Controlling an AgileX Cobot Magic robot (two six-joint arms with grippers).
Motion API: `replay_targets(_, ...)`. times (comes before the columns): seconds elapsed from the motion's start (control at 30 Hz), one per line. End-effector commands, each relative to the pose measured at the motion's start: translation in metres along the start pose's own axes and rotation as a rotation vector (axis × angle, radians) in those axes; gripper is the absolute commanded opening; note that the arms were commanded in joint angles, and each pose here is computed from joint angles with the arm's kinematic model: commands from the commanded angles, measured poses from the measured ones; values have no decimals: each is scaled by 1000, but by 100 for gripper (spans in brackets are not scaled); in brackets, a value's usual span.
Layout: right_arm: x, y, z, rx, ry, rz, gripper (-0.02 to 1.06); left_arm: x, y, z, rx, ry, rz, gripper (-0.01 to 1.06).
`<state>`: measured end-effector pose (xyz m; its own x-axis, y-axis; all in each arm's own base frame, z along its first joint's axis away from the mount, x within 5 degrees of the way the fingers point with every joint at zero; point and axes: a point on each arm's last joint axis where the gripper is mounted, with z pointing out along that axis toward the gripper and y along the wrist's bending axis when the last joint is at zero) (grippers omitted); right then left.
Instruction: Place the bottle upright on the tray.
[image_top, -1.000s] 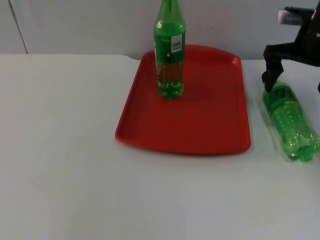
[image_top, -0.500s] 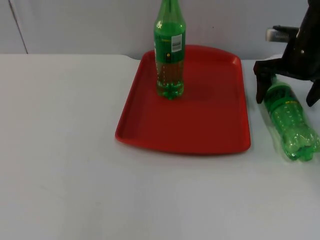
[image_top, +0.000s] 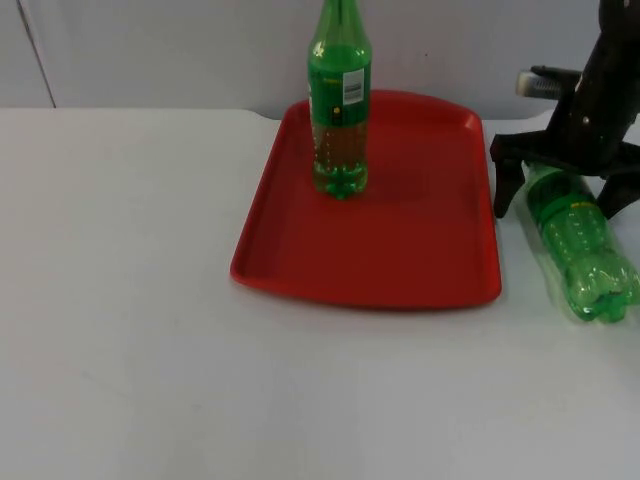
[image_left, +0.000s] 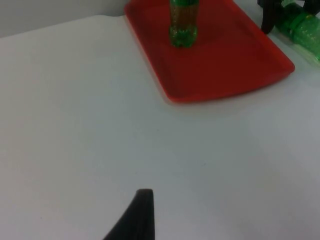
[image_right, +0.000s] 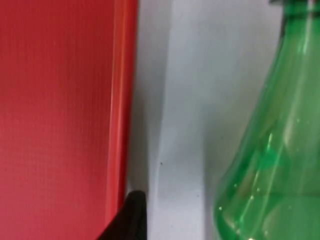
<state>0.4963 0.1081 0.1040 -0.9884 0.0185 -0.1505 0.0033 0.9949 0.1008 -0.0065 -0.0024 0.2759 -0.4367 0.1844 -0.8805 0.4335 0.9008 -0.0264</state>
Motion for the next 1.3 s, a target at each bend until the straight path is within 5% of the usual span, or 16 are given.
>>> replay_targets(0.0,2,2,7,-4,18,3,100,1,0,1,2,-2,0,105)
replay_targets(0.5,5,-4,12,40,55,-11,100,1,0,1,2,-2,0,105)
replay_targets(0.6,6,-9,12,104,63,-18,100,1,0,1,2,-2,0,105)
replay_targets(1.27,3,-8,12,89,33,35,97,1,0,1,2,-2,0,105)
